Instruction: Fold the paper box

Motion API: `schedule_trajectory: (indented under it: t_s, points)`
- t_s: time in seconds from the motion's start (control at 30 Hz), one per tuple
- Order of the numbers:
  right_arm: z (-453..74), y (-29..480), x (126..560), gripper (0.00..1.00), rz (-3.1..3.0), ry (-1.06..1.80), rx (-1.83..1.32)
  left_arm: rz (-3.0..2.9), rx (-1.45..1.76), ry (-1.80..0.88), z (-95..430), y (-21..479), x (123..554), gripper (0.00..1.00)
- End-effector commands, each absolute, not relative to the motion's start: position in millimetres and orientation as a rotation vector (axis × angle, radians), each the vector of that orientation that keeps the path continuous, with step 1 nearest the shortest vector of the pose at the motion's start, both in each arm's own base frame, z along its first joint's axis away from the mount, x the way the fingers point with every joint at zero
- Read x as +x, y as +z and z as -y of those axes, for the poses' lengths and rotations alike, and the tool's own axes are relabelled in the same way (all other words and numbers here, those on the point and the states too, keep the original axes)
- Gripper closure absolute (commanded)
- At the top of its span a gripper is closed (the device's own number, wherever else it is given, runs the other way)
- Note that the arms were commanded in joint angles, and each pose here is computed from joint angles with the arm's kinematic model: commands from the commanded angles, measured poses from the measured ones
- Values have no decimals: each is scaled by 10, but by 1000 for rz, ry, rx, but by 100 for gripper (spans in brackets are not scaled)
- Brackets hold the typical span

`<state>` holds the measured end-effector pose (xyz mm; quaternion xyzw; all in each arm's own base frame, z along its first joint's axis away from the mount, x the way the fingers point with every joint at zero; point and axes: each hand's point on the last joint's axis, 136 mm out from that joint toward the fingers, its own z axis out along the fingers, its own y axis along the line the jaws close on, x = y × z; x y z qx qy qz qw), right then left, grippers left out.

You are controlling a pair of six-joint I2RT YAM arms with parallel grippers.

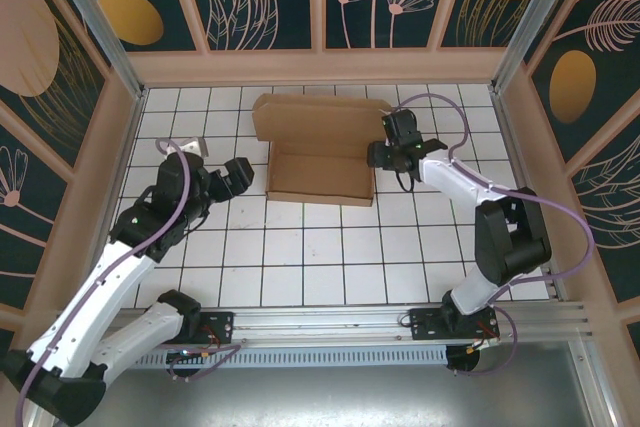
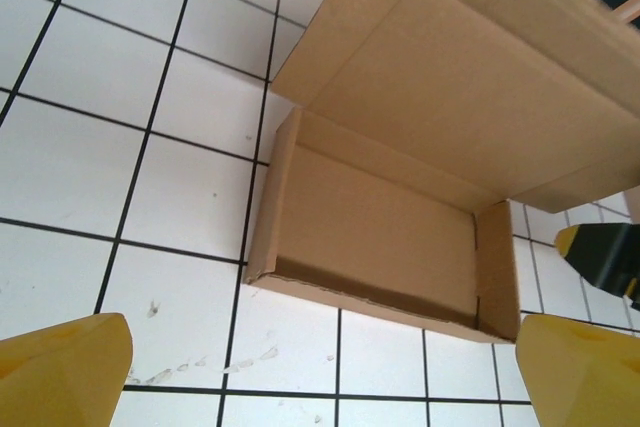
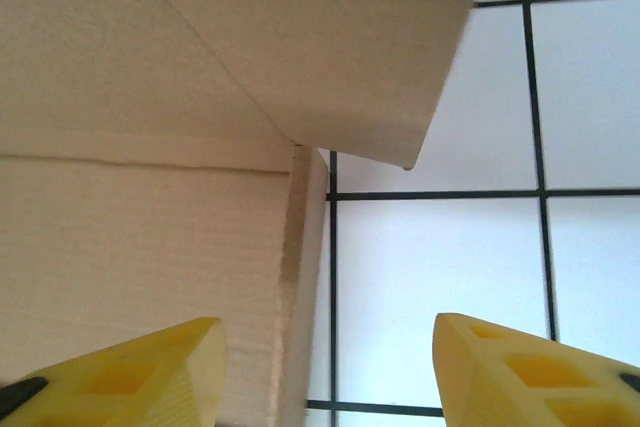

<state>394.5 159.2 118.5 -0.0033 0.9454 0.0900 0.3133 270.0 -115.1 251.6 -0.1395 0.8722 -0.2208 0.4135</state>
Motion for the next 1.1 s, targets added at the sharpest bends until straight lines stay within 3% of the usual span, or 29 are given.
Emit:
schedule_trajectory:
  t_s: [0.0,0.2,0.6,0.77,0.93,1.07]
  points:
    - [-1688,996,3836,46,-2542,321,101,-2210,-338,-523,1161,2520,2784,3]
    - [-1765,609,3851,49,-2613,288,156,-2267,-303,-469,1217,2337,2912,6]
    - [-1630,109,3779,84,-2709,-138,-115,-2259,-295,-351,1162,2224,3110,18]
    - [-1454,56,3745,91,-2689,-352,-234,-2261,-303,-366,1180,2174,3113,20]
    - [-1351,22,3713,93,-2689,-444,-295,-2274,-276,-331,1166,2116,3125,21]
    - [-1390,54,3658,89,-2700,-381,-273,-2280,-263,-321,1172,2076,3141,19]
